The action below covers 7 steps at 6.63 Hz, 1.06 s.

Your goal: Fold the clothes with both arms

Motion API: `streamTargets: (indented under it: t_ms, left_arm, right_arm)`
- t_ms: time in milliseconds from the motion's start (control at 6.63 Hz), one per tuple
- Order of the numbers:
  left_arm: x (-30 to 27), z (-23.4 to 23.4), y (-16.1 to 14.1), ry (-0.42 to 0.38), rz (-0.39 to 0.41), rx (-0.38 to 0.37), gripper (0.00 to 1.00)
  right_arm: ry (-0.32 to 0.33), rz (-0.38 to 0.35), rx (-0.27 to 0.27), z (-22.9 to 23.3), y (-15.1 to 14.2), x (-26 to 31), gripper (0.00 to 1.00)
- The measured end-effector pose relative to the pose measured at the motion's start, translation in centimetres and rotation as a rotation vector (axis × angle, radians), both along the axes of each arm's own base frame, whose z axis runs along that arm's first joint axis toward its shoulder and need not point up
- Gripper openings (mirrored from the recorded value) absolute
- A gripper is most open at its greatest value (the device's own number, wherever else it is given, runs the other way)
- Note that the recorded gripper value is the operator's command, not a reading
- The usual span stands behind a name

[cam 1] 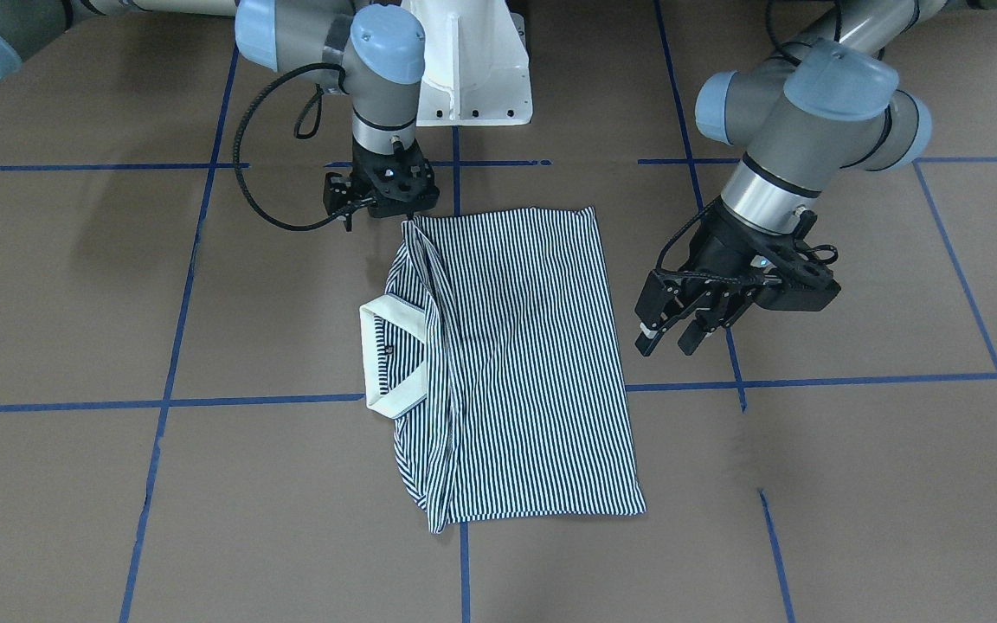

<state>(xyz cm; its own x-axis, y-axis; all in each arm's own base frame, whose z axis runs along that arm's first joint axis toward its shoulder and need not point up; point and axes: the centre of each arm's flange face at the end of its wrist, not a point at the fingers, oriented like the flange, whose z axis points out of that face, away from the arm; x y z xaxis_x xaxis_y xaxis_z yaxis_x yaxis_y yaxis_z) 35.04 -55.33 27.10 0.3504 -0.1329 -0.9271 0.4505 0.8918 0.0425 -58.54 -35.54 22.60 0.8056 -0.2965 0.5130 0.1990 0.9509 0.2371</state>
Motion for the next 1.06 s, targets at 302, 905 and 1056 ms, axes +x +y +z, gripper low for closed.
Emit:
streamTargets:
  t_ms: [302, 905, 1056]
  left_arm:
    - [-0.1, -0.1, 0.1, -0.001, 0.000, -0.002, 0.68]
    - [0.0, 0.2, 0.2, -0.004, 0.001, -0.007, 0.68]
    - [0.0, 0.2, 0.2, -0.004, 0.001, -0.007, 0.68]
  right_arm:
    - [-0.010, 0.018, -0.004, -0.5, -1.6, -3.4, 1.00]
    - [0.020, 0.036, -0.016, 1.9, -3.9, -2.7, 1.00]
    - [0.033, 0.041, -0.023, 3.4, -4.7, -1.3, 1.00]
